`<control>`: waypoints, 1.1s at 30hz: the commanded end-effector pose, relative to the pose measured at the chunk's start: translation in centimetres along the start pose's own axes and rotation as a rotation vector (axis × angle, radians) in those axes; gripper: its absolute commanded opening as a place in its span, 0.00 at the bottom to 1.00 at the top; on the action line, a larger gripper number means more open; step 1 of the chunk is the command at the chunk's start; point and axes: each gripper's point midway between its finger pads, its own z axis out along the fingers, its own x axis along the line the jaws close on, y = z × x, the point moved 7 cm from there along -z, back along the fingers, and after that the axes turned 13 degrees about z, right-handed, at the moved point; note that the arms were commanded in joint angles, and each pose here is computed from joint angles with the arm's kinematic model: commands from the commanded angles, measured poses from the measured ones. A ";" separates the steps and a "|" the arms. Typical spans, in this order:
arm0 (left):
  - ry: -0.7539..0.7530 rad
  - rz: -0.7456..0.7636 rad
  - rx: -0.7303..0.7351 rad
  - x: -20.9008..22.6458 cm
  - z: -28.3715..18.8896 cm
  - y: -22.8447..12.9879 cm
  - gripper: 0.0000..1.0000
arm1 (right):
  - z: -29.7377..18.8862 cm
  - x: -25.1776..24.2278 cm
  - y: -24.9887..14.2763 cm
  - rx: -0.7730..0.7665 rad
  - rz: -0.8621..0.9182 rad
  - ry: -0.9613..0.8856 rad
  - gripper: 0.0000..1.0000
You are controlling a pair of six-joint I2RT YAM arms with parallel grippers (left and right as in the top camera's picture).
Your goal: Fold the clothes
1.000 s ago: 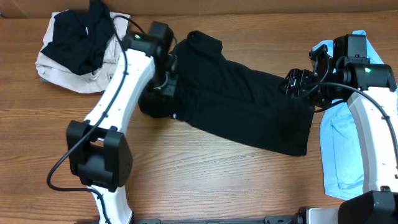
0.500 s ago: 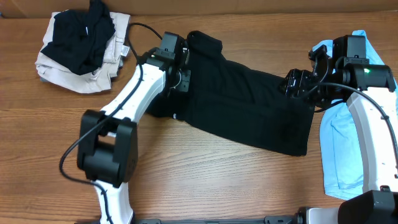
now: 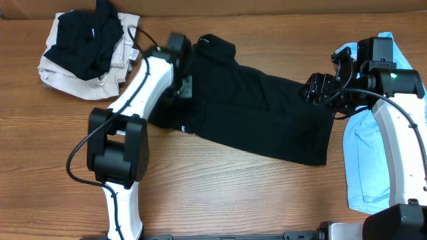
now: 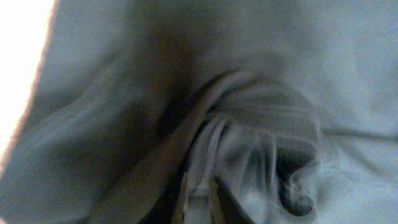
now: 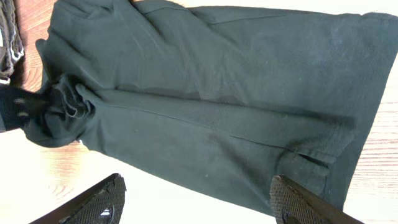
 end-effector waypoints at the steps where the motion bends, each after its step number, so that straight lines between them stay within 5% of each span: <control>1: 0.029 0.023 -0.125 0.7 -7.6 2.3 0.28 | -0.9 0.6 0.7 -0.032 -0.018 0.015 0.78; 8: -0.024 0.089 -0.322 0.1 -14.3 4.7 0.62 | -2.4 1.7 1.5 -0.084 -0.044 0.034 0.81; 15: -0.051 0.184 -0.563 -1.4 -13.3 10.2 0.93 | -2.4 1.1 2.0 -0.119 -0.043 -0.021 0.83; 23: -0.078 0.249 -0.643 -2.8 -4.2 15.5 0.99 | -2.5 0.9 2.0 -0.125 -0.041 -0.042 0.85; 33: -0.056 0.241 -0.594 -3.1 5.0 16.8 1.00 | -2.5 -0.3 2.1 -0.147 -0.029 -0.150 0.85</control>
